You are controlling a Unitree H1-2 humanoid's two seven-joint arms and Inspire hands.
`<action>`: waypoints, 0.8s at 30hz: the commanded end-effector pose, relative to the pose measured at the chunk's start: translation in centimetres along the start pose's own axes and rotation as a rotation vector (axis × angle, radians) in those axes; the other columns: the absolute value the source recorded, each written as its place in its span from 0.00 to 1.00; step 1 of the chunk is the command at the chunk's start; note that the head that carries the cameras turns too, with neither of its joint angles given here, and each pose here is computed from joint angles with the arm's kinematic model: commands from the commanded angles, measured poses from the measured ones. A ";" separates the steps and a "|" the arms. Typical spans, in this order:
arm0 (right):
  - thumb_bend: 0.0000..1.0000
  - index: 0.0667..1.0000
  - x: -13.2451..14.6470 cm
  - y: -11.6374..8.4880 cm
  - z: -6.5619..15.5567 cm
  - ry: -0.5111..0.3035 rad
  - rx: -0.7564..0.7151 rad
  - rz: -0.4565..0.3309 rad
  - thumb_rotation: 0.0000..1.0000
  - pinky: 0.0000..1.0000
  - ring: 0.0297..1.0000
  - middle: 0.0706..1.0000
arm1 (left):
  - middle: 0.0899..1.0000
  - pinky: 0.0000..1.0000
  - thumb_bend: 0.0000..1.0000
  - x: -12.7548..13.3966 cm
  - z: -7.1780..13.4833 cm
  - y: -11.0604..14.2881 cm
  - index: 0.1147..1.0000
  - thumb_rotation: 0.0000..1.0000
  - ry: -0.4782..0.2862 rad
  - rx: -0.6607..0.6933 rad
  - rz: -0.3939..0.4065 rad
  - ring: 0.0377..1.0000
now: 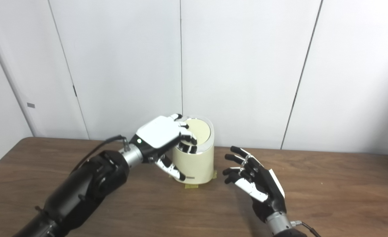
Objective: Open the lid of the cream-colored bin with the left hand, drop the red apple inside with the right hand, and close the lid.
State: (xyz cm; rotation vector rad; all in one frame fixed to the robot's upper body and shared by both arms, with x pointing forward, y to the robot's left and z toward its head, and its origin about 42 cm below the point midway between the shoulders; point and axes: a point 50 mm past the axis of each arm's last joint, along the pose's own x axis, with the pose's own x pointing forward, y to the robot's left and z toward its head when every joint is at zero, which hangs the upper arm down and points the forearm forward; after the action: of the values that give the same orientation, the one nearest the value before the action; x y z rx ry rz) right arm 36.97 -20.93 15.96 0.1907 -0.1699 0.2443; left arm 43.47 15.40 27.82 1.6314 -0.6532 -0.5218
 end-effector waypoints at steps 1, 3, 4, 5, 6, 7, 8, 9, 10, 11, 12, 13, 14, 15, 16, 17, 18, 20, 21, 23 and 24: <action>0.87 0.76 1.2 0.6 2.2 -0.084 -0.015 0.024 0.37 0.43 0.55 0.71 | 0.77 1.00 0.97 0.3 0.7 0.3 0.78 0.37 -0.023 0.070 -0.014 0.91; 0.87 0.76 1.2 0.6 2.2 -0.083 -0.019 0.023 0.37 0.44 0.54 0.71 | 0.77 1.00 0.99 0.2 1.0 0.1 0.78 0.35 -0.026 0.084 -0.015 0.93; 0.86 0.76 1.2 0.6 2.2 -0.084 -0.018 0.022 0.37 0.44 0.54 0.71 | 0.77 1.00 0.99 0.2 1.2 -0.1 0.78 0.34 -0.029 0.088 -0.015 0.93; 0.86 0.76 1.2 0.6 2.2 -0.085 -0.017 0.022 0.37 0.44 0.54 0.71 | 0.77 1.00 1.00 0.2 1.3 -0.1 0.78 0.32 -0.031 0.091 -0.015 0.93; 0.86 0.76 1.1 0.7 2.3 -0.085 -0.016 0.023 0.37 0.44 0.54 0.71 | 0.77 1.00 1.00 0.2 1.4 -0.1 0.77 0.31 -0.033 0.091 -0.015 0.93; 0.86 0.76 1.1 0.7 2.3 -0.085 -0.014 0.023 0.37 0.44 0.54 0.71 | 0.77 1.00 1.00 0.1 1.4 -0.1 0.77 0.31 -0.034 0.090 -0.016 0.93; 0.86 0.76 1.1 0.6 2.3 -0.085 -0.014 0.024 0.37 0.44 0.55 0.71 | 0.77 1.00 1.00 0.1 1.4 0.0 0.76 0.30 -0.034 0.088 -0.016 0.93; 0.86 0.76 1.1 0.6 2.4 -0.085 -0.014 0.024 0.37 0.44 0.55 0.71 | 0.77 1.00 1.00 0.0 1.4 0.1 0.76 0.31 -0.034 0.084 -0.008 0.93; 0.86 0.76 1.1 0.6 2.4 -0.086 -0.011 0.026 0.37 0.44 0.54 0.71 | 0.76 1.00 0.99 -0.1 1.3 0.3 0.76 0.32 -0.030 0.076 0.002 0.92; 0.86 0.76 1.1 0.6 2.4 -0.086 -0.011 0.026 0.37 0.44 0.54 0.71 | 0.76 1.00 0.98 -0.2 1.1 0.7 0.77 0.33 -0.026 0.063 0.018 0.92; 0.86 0.76 1.1 0.6 2.4 -0.085 -0.011 0.022 0.37 0.44 0.54 0.71 | 0.76 1.00 0.97 -0.3 1.0 1.1 0.77 0.33 -0.021 0.038 0.041 0.91; 0.86 0.76 1.1 0.6 2.3 -0.084 -0.013 0.019 0.37 0.44 0.54 0.71 | 0.76 1.00 0.95 -0.4 0.8 1.5 0.78 0.34 -0.016 0.004 0.068 0.91; 0.86 0.76 1.1 0.6 2.3 -0.083 -0.014 0.017 0.37 0.44 0.54 0.71 | 0.77 1.00 0.94 -0.5 0.6 1.8 0.78 0.34 -0.014 -0.020 0.086 0.90; 0.86 0.76 1.1 0.6 2.3 -0.084 -0.011 0.017 0.37 0.44 0.54 0.70 | 0.77 1.00 0.93 -0.7 0.4 2.3 0.78 0.35 0.000 -0.081 0.132 0.90; 0.86 0.76 1.1 0.5 2.3 -0.084 -0.011 0.019 0.37 0.43 0.54 0.71 | 0.78 1.00 0.89 -0.9 0.2 2.7 0.78 0.35 0.013 -0.145 0.171 0.90; 0.86 0.76 1.1 0.5 2.2 -0.085 -0.011 0.020 0.37 0.43 0.54 0.71 | 0.79 1.00 0.88 -1.1 0.1 3.0 0.78 0.35 0.021 -0.187 0.195 0.90; 0.86 0.76 1.1 0.4 2.2 -0.084 -0.013 0.018 0.37 0.43 0.54 0.71 | 0.79 1.00 0.87 -1.4 -0.4 3.4 0.79 0.34 0.033 -0.297 0.249 0.90; 0.86 0.76 1.1 0.3 2.1 -0.084 -0.015 0.016 0.37 0.43 0.53 0.70 | 0.83 0.87 0.85 -1.9 -1.1 3.8 0.81 0.33 0.042 -0.438 0.324 0.89; 0.85 0.75 1.1 0.3 2.1 -0.085 -0.014 0.017 0.37 0.43 0.53 0.70 | 0.83 0.83 0.85 -2.4 -1.6 3.9 0.81 0.33 0.050 -0.508 0.380 0.89; 0.85 0.75 1.1 0.2 2.1 -0.084 -0.010 0.017 0.36 0.43 0.54 0.70 | 0.88 0.73 0.80 -3.2 -2.5 3.9 0.86 0.34 0.070 -0.597 0.462 0.88; 0.85 0.75 1.1 0.1 2.1 -0.085 -0.014 0.017 0.36 0.43 0.54 0.70 | 0.89 0.72 0.79 -3.9 -2.9 3.5 0.87 0.34 0.089 -0.661 0.508 0.88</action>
State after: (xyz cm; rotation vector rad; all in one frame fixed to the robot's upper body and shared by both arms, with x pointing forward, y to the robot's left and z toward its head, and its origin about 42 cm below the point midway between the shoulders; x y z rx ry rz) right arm 36.88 -21.01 16.21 0.1862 -0.1753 0.2356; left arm 42.34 19.08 29.49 0.8977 -0.6156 -0.3169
